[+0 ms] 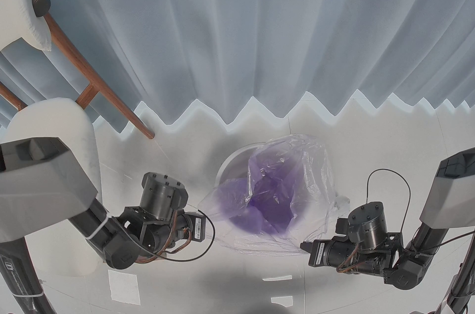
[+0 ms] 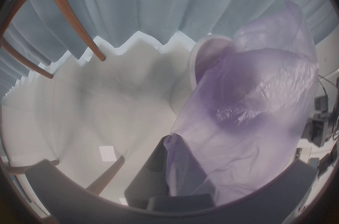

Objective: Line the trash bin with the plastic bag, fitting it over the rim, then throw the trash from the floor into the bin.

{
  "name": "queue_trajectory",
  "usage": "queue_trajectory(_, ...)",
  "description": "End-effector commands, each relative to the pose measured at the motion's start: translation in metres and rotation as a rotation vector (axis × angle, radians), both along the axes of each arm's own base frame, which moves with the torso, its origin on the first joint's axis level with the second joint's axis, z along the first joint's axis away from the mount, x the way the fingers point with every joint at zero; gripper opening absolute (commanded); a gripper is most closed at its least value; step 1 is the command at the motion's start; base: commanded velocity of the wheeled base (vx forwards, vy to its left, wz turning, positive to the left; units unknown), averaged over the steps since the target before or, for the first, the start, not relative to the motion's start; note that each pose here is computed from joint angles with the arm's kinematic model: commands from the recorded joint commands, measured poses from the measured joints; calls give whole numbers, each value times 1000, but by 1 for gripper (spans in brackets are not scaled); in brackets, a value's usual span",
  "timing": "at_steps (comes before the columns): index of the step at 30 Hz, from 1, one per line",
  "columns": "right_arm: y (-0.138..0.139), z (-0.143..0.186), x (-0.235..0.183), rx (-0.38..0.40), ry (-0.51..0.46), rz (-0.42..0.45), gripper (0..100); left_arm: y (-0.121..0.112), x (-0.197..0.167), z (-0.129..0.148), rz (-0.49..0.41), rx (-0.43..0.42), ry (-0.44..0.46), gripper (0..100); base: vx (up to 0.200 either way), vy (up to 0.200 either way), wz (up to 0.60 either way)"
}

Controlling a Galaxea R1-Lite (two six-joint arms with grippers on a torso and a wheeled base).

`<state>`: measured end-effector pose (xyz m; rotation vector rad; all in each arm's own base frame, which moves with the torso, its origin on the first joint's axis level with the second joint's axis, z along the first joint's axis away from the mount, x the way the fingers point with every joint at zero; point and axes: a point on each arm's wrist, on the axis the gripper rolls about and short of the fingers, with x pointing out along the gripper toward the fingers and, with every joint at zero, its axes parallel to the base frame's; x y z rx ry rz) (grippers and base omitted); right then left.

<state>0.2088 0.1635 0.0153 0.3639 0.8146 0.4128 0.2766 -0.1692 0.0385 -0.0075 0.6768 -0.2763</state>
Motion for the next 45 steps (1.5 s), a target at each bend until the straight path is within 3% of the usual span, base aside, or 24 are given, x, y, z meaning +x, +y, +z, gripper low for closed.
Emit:
queue_trajectory(1, -4, -16, -2, -45, 11, -33, 0, 1, -16, -46, -62, 86, 55, 0, 0, 0, 0)
queue_trajectory(10, -5, -39, 1, -109, -19, -113, 0, 1, -9, -66, -100, 113, -50, 0, 0, 0, 0)
queue_trajectory(14, -6, -47, 3, -116, -24, -133, 0, 3, -5, -73, -71, 145, -87, 0, 0, 0, 0)
queue_trajectory(24, -12, -48, 14, -106, -41, -191, 0, 1, 7, -71, -46, 118, -148, 0, 0, 0, 0)
queue_trajectory(25, -12, -48, 14, -102, -42, -193, 0, 1, 7, -71, -45, 115, -153, 100, 0, 0, 0)
queue_trajectory(26, -11, -48, 14, -102, -42, -193, 0, 1, 8, -70, -46, 110, -161, 100, 0, 0, 0)
queue_trajectory(27, -12, -47, 14, -96, -49, -193, 100, 0, 8, -68, -44, 97, -177, 100, 0, 0, 0)
queue_trajectory(32, -15, -32, 9, -39, -131, -189, 100, 1, 5, -53, -43, 61, -238, 100, 0, 0, 0)
queue_trajectory(39, -24, -16, -9, 9, -159, -134, 100, 7, -9, -29, -47, 13, -317, 100, 0, 0, 0)
queue_trajectory(45, -30, -2, -13, 27, -194, -144, 100, 2, -38, -14, -117, -29, -374, 100, 0, 0, 0)
